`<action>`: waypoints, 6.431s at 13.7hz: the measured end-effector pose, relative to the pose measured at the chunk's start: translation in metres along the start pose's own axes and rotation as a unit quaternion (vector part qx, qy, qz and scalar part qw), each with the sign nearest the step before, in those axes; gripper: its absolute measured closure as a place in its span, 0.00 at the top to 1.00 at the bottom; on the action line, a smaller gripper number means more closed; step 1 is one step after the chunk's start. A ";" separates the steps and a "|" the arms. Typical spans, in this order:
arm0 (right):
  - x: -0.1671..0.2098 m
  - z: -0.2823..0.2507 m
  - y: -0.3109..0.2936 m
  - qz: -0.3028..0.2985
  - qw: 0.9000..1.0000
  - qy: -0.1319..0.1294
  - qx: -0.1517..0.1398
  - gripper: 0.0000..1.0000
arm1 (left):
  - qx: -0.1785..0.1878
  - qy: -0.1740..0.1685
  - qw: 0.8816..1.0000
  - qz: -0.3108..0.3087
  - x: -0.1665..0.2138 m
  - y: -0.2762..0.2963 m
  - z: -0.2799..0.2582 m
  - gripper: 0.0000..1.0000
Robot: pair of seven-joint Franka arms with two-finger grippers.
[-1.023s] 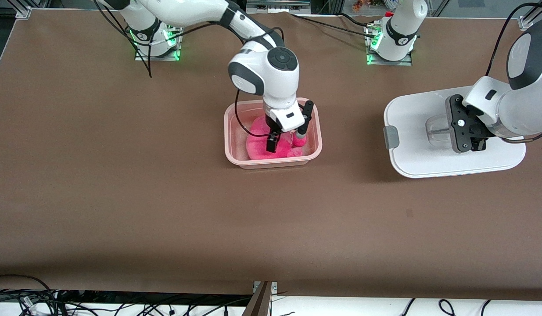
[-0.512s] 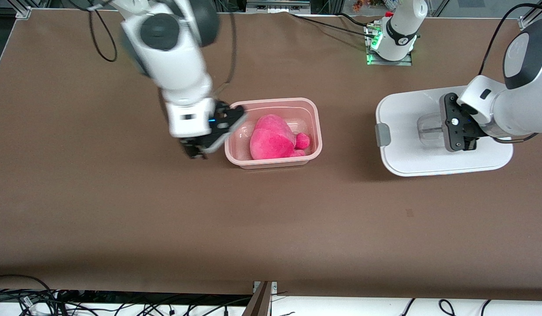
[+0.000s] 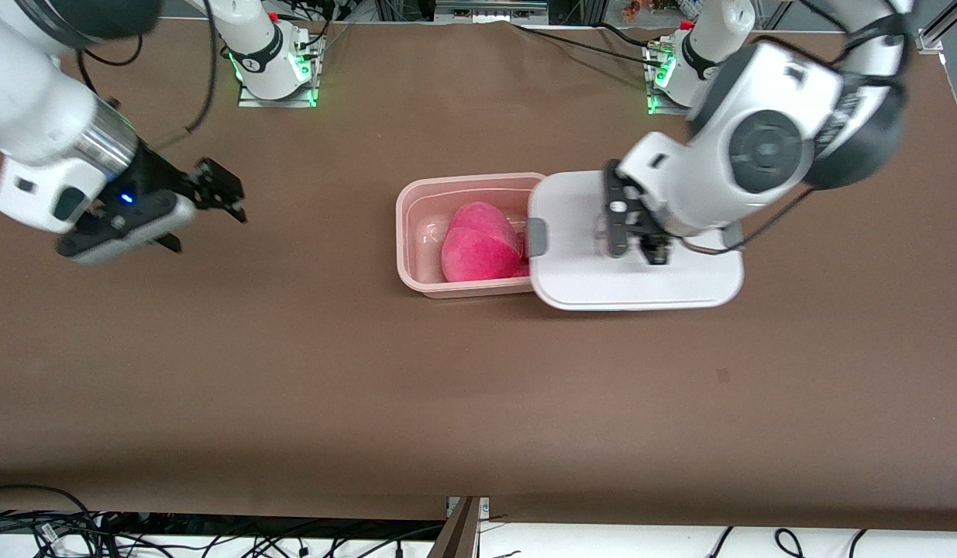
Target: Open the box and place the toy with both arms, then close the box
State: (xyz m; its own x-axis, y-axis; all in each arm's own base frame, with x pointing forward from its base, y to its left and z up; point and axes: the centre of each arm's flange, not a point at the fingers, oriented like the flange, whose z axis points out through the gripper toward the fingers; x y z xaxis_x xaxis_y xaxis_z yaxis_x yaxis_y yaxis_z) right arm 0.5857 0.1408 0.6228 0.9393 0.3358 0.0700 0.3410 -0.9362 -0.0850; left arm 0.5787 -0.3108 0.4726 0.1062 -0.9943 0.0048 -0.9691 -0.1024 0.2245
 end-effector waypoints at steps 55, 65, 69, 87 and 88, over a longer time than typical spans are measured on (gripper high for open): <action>-0.052 -0.004 0.063 0.114 0.990 -0.055 -0.060 1.00 | 0.018 0.036 0.998 -0.050 0.179 0.063 0.140 0.07; -0.053 -0.004 0.067 0.118 0.990 -0.055 -0.062 1.00 | 0.034 0.027 0.998 -0.044 0.180 0.062 0.140 0.07; -0.053 -0.005 0.069 0.119 0.989 -0.055 -0.062 1.00 | 0.036 0.026 0.998 -0.042 0.181 0.062 0.142 0.07; -0.063 -0.013 0.105 0.155 0.985 -0.047 -0.056 1.00 | 0.090 0.039 0.967 -0.235 0.034 0.049 -0.063 1.00; -0.063 -0.013 0.104 0.154 0.985 -0.047 -0.055 1.00 | 0.087 0.037 0.958 -0.270 -0.008 0.029 -0.077 1.00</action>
State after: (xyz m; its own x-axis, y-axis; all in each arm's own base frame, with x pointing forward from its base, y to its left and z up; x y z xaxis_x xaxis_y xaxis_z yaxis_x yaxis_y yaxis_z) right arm 0.5614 0.0213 0.6228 0.9987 0.0372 -0.0359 0.0379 -0.9991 0.0213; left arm 0.5667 -0.3041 0.5537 0.6126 -0.7904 0.0050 -0.7896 -0.6117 0.0474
